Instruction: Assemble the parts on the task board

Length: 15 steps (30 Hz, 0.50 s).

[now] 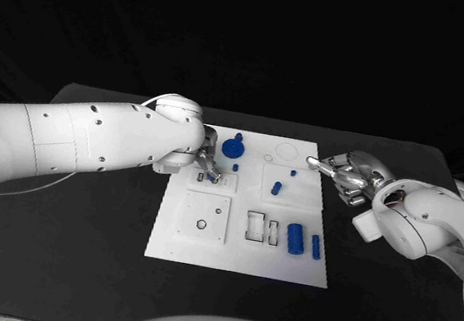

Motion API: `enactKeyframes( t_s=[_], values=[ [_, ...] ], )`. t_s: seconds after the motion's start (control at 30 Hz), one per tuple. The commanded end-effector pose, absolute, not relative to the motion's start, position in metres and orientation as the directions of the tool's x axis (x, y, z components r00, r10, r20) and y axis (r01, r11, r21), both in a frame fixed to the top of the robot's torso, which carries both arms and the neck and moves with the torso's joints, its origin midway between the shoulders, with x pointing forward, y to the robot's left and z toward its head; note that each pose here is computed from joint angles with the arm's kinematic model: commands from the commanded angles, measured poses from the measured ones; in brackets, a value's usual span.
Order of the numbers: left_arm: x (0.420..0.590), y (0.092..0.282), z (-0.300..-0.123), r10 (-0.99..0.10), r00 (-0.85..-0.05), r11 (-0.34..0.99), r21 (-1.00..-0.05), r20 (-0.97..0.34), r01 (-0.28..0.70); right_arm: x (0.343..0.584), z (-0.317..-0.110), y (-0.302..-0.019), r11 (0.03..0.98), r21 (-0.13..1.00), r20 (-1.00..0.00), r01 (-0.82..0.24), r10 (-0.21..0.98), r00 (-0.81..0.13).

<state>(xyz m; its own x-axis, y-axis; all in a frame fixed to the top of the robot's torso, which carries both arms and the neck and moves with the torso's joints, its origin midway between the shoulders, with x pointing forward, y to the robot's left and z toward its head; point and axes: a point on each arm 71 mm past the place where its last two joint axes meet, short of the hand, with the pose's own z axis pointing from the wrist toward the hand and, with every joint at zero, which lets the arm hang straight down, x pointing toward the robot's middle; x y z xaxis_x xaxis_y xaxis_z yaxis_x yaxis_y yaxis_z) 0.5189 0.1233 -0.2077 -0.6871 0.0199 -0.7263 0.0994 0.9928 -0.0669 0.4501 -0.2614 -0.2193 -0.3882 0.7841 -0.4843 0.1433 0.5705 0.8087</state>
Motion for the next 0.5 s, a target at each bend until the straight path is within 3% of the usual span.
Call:
enactKeyframes(
  t_s=[0.03,0.5],
  values=[
    [0.5197,0.1225,-0.2072,0.028,-0.674,0.994,-0.051,-0.738,0.097,0.4497,-0.2197,-0.2607,0.573,0.808,-0.485,0.136,0.779,-0.397],
    [0.5215,0.1214,-0.2078,0.025,-0.668,0.994,-0.052,-0.744,0.095,0.4495,-0.2199,-0.2598,0.573,0.809,-0.485,0.135,0.778,-0.399]
  ],
)
